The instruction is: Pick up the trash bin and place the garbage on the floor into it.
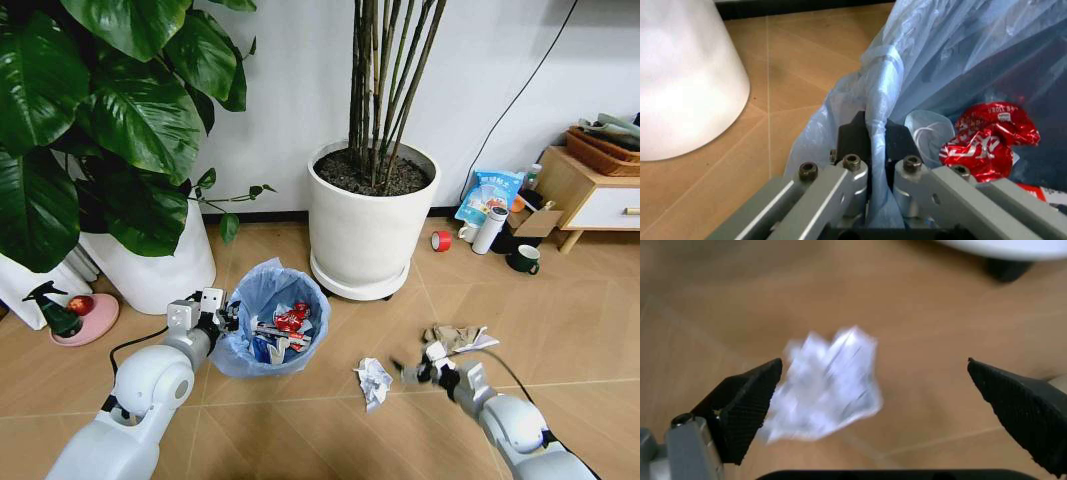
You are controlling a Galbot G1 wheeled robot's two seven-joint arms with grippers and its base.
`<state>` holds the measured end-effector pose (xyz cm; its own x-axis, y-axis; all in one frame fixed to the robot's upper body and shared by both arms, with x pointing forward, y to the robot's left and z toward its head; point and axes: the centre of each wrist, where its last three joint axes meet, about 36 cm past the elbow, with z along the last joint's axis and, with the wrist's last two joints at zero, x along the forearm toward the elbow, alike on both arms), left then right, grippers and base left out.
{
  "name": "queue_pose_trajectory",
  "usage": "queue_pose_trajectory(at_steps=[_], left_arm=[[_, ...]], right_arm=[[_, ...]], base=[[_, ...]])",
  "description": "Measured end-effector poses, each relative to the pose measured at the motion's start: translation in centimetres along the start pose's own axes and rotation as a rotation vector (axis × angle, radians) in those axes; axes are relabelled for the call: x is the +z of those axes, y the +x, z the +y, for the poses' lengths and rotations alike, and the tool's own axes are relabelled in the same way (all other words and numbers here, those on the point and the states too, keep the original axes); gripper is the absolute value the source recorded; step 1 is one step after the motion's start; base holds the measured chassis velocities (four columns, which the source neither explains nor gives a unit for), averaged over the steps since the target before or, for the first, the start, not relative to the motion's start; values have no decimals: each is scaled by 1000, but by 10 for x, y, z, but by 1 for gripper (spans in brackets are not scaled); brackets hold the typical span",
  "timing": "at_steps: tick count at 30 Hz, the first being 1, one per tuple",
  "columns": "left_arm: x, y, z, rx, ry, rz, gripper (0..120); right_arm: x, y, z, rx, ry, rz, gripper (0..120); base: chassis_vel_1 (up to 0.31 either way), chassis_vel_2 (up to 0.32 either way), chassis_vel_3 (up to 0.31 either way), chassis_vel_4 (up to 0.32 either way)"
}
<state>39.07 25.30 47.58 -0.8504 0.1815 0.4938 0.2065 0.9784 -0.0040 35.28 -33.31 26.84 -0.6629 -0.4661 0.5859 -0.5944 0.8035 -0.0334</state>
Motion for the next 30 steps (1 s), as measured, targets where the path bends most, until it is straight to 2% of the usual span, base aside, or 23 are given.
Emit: queue_pose_trajectory(at_steps=[4, 9, 25, 30], left_arm=[[0, 0, -1, 4, -4, 2, 0], [1, 0, -2, 8, -8, 4, 0], [1, -4, -4, 18, -12, 8, 0], [1, -5, -4, 17, -12, 10, 0]], right_arm=[[12, -19, 11, -37, -3, 29, 100], [19, -46, 17, -41, -12, 12, 100], [31, -94, 22, -34, -69, 28, 98], [40, -106, 24, -9, -77, 49, 83]], base=[[0, 0, 0, 0], [0, 0, 0, 0], [0, 0, 0, 0], [0, 0, 0, 0]])
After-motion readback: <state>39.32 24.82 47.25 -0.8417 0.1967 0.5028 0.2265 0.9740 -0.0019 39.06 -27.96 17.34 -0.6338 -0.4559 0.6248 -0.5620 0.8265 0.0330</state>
